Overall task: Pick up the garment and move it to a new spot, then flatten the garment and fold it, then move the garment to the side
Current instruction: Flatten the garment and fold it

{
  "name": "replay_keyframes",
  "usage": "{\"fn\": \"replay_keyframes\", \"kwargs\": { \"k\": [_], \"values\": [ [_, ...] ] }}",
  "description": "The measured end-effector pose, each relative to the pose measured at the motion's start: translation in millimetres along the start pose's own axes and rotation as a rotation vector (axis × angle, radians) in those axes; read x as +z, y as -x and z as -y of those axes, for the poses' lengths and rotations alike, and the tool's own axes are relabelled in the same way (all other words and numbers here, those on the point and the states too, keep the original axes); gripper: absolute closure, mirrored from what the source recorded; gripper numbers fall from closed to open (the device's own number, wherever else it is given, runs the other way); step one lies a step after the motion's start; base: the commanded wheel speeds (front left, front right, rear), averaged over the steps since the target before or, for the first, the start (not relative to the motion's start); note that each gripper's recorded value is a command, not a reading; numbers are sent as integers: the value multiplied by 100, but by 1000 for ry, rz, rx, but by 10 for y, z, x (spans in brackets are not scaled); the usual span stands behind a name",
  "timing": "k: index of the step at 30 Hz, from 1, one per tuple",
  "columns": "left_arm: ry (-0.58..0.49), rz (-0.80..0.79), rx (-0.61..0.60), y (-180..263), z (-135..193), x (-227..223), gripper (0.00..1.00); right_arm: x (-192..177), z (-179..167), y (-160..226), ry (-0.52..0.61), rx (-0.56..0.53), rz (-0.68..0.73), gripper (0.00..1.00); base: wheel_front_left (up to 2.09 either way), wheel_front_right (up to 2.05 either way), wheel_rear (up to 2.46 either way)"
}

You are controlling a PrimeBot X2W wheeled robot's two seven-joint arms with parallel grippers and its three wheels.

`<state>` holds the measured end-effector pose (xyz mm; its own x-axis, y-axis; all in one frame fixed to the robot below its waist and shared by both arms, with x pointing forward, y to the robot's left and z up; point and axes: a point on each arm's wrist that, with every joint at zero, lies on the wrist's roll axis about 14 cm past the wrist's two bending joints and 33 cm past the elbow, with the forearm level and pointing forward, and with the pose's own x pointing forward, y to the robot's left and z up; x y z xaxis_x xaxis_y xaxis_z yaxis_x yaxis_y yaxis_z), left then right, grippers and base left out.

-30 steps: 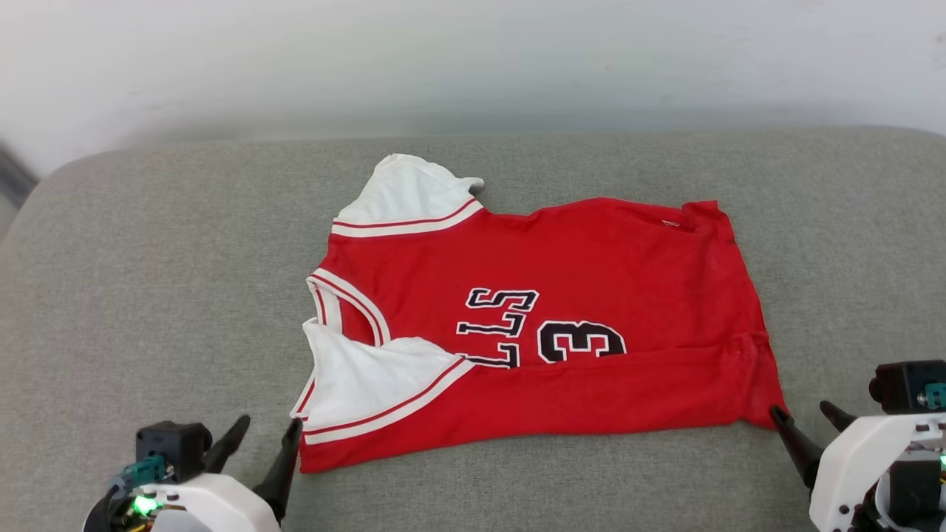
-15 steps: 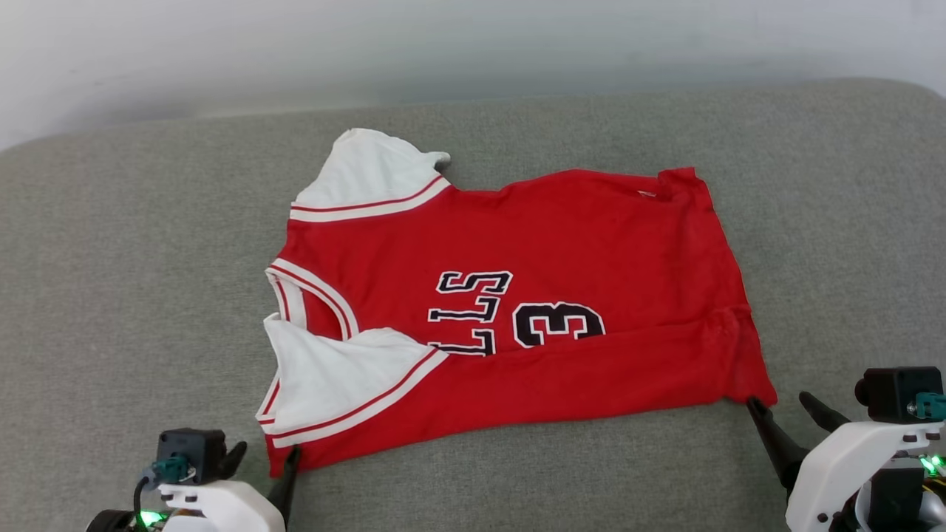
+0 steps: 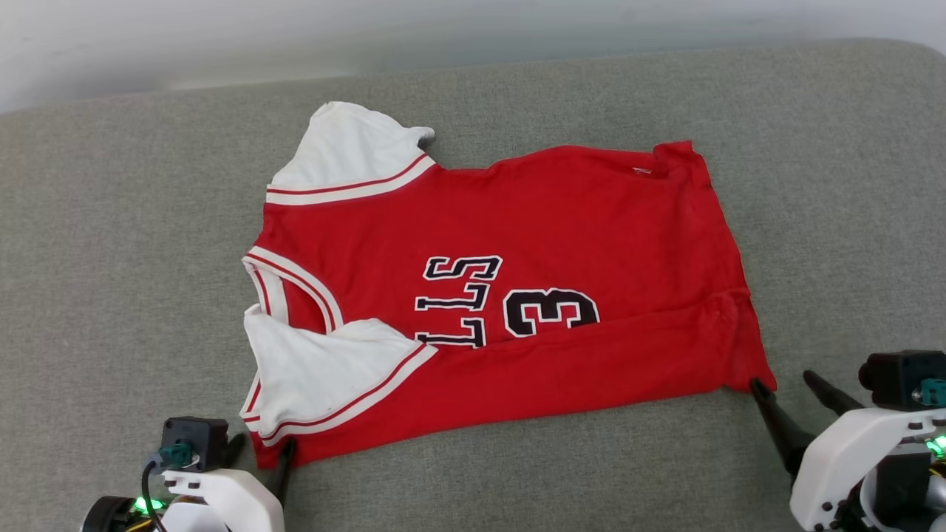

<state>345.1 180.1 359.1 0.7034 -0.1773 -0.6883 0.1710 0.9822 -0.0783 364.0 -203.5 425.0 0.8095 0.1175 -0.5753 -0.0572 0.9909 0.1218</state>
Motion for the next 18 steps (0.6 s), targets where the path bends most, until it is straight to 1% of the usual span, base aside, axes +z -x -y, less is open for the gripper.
{"fn": "replay_keyframes", "kwargs": {
  "k": [2, 5, 7, 12, 15, 18],
  "values": [
    [10, 14, -15, 7, 31, 23, 100, 29, 48, 8, 21, -16, 3, 0, 0, 0, 0],
    [31, 49, -43, 39, 133, 64, 100, 71, 136, 23, 92, -46, -2, 0, 0, 0, 0],
    [29, 84, -40, 82, 129, 124, 100, 87, 163, 18, 112, -58, -7, 0, 0, 0, 0],
    [29, 194, -41, 240, 137, 364, 100, 36, 97, -69, 125, -44, -70, 0, 0, 0, 0],
    [15, 268, -38, 349, 127, 531, 100, -1, 104, -144, 171, -49, -117, 0, 0, 0, 0],
    [2, 326, -27, 435, 108, 670, 100, -92, 104, -231, 192, -51, -179, 0, 0, 0, 0]
  ]
}}
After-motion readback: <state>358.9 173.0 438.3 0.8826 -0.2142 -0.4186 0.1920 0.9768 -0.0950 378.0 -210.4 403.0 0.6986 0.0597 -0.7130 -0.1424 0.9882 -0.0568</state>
